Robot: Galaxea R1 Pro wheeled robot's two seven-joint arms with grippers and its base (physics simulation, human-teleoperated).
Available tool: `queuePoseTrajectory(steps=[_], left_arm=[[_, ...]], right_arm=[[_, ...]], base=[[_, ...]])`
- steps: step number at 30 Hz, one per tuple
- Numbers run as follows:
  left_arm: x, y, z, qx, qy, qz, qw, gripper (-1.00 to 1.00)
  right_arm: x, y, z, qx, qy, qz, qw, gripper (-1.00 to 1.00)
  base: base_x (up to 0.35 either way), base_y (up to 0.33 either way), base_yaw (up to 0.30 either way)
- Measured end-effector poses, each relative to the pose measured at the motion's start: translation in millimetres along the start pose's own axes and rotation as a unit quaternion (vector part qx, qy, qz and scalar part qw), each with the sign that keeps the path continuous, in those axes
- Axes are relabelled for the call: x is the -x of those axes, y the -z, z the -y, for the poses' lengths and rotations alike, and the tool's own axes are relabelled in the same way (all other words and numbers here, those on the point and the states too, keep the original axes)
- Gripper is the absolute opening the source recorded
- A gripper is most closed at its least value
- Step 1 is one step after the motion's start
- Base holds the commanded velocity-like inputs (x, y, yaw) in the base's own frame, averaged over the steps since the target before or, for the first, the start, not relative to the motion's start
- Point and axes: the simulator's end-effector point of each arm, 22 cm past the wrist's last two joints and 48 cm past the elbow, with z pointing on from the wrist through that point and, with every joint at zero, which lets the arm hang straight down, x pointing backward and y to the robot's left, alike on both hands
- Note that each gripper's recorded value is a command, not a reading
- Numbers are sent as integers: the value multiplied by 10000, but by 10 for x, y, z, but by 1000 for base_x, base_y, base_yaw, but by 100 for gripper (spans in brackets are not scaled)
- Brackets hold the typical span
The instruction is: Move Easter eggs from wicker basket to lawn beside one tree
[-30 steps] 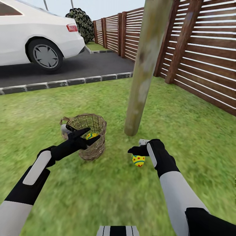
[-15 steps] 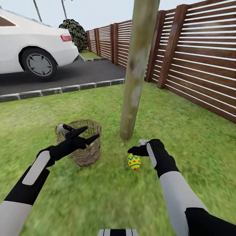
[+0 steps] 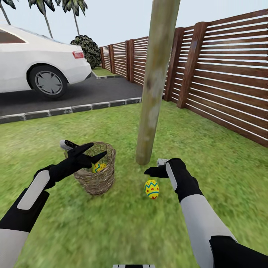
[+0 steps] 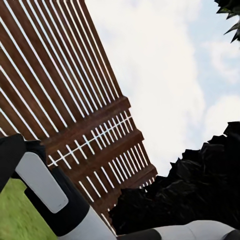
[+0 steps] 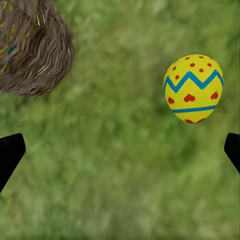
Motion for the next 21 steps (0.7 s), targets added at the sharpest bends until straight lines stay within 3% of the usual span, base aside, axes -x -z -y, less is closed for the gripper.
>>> queuePoseTrajectory(steps=[4, 21], left_arm=[[59, 15, 114, -33, -100, 56, 9999, 100], [189, -21, 495, -136, -335, 141, 9992, 100]], right_arm=[[59, 90, -31, 7, 19, 74, 10000, 100], [313, 459, -159, 20, 107, 359, 9993, 100]], base=[[-43, 95, 0], [-124, 270, 0]])
